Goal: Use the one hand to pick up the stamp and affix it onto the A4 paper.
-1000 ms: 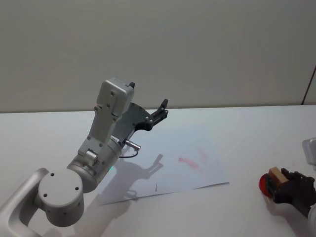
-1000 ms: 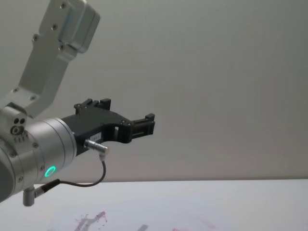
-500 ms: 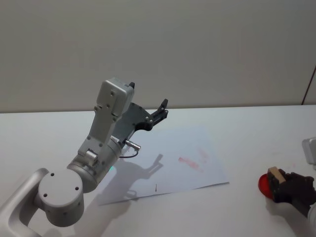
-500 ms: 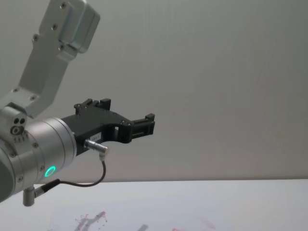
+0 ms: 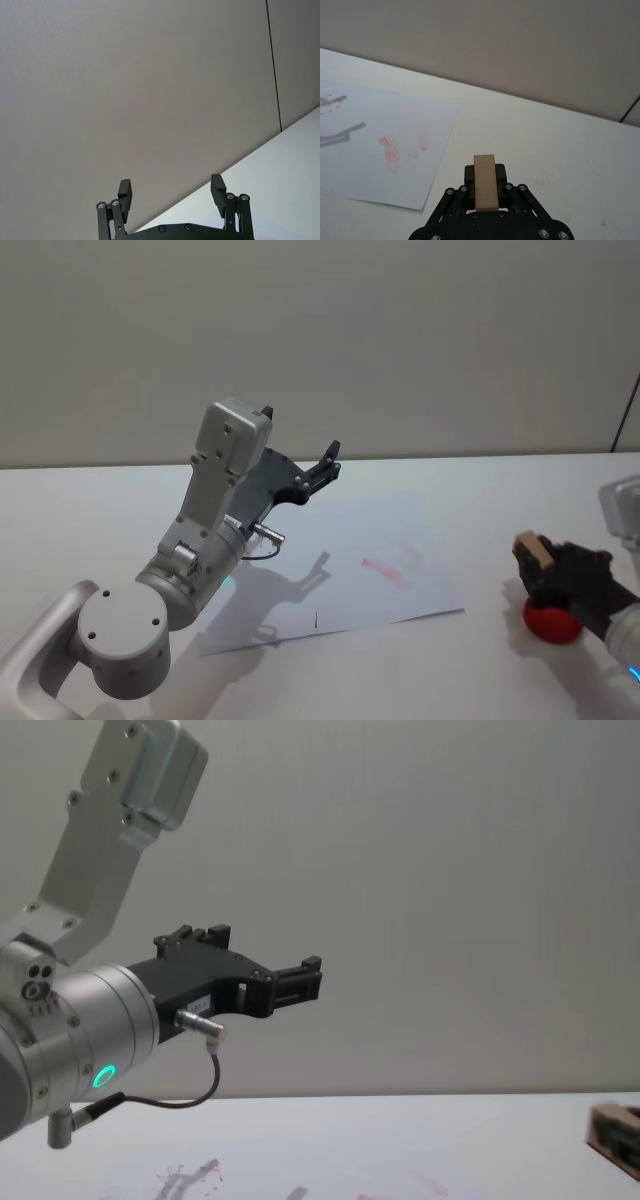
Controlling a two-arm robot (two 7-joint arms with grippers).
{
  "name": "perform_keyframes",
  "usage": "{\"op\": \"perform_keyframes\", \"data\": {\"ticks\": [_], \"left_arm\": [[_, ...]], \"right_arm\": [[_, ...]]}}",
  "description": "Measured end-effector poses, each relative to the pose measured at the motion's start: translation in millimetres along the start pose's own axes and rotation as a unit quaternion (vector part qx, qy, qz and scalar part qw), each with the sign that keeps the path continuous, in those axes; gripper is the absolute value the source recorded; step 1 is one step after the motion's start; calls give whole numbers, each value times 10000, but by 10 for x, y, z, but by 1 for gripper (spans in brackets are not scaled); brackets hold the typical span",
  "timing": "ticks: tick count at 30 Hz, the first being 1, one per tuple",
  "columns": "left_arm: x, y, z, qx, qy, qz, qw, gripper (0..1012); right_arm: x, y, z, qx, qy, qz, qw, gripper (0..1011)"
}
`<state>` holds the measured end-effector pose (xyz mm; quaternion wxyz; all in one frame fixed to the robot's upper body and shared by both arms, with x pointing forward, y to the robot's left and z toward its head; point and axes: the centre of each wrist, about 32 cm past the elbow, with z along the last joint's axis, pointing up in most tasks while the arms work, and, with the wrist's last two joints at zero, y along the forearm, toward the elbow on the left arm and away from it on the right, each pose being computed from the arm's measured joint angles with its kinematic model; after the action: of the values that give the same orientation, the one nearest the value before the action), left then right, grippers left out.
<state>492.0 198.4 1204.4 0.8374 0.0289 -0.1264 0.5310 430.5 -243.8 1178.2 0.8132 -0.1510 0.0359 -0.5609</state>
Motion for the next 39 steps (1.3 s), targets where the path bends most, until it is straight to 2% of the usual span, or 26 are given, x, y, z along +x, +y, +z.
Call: {"op": "perform_keyframes", "data": {"ticks": [9, 16, 28, 39], "left_arm": [[0, 0, 0, 0, 0, 0, 10000, 1001], [1, 0, 0, 0, -1, 0, 10000, 1001], [0, 0, 0, 0, 0, 0, 10000, 1001], [0, 0, 0, 0, 0, 0, 10000, 1001]], "right_arm": [[-38, 209, 144, 355, -78, 526, 9980, 217], [-85, 408, 166, 338, -88, 989, 9945, 217], [-194, 728, 83, -197, -183, 1596, 9868, 217], [-263, 860, 7, -545, -309, 1789, 9819, 217]]}}
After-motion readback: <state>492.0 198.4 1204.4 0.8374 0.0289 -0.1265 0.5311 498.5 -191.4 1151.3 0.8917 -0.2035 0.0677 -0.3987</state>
